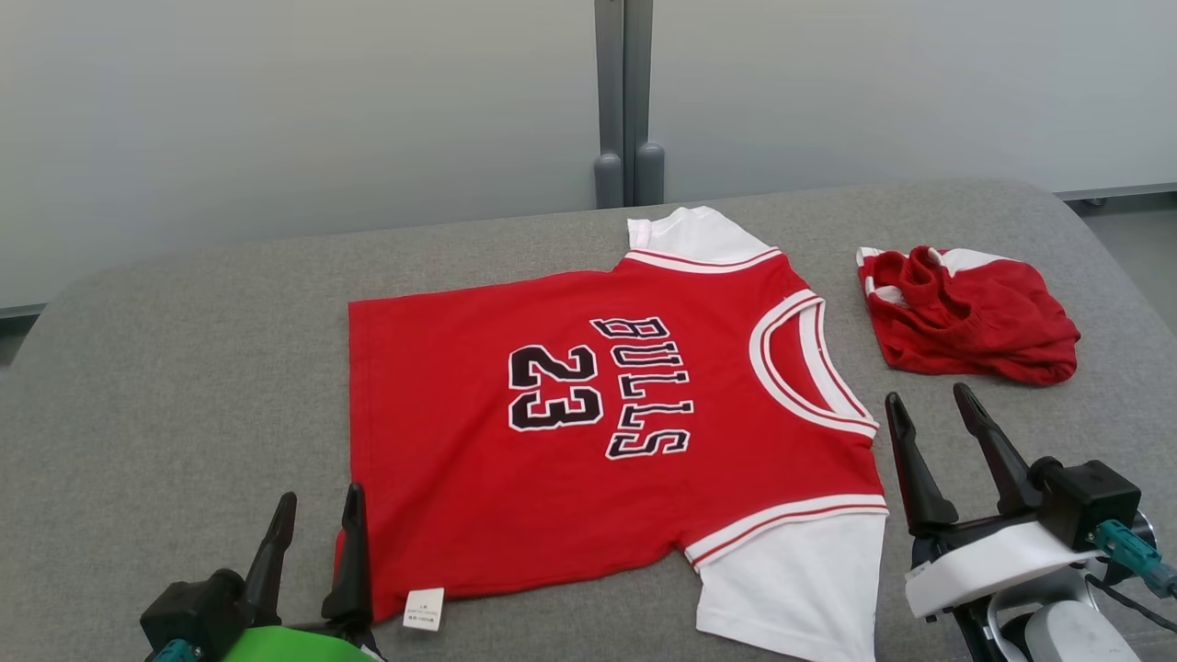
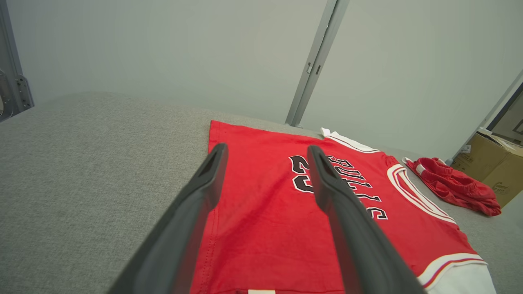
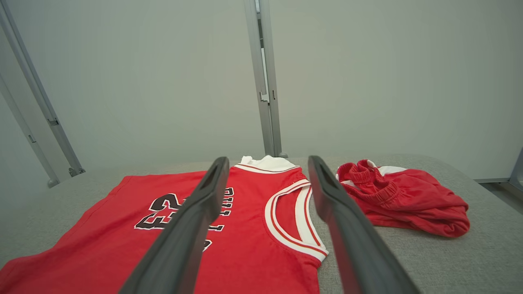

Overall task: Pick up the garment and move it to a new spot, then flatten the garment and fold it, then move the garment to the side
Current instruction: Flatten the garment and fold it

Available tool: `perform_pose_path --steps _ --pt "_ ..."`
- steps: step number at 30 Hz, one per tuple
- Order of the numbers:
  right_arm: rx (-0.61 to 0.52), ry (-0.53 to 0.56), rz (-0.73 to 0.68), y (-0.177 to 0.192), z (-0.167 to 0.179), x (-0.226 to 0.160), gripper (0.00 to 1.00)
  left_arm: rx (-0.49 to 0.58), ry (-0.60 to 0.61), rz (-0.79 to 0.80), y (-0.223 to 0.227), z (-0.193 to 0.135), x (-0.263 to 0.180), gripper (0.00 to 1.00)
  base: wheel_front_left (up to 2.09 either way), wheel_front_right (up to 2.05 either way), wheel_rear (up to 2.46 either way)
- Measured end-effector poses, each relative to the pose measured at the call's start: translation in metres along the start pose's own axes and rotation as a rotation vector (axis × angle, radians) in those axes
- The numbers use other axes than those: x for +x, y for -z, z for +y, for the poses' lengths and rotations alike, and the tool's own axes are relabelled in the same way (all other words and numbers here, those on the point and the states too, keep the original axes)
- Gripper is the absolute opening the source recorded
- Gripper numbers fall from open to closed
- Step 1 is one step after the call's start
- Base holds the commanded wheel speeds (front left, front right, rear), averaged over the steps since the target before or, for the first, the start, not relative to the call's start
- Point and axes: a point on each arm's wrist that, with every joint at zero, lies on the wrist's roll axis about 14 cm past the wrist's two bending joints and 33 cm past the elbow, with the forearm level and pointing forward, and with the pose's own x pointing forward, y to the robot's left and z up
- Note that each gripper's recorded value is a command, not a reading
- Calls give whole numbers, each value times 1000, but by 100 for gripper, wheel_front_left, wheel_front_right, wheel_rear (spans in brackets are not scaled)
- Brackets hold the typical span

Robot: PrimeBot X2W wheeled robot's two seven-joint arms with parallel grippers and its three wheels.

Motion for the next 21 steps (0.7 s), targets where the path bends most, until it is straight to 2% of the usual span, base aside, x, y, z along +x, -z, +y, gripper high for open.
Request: perform_pose_path --steps 7,21 --pt "15 6 27 9 2 -4 100 -9 -1 30 10 -2 -6 100 0 0 0" --pt "145 111 264 80 -6 -43 100 -27 -99 225 59 23 -29 100 0 0 0"
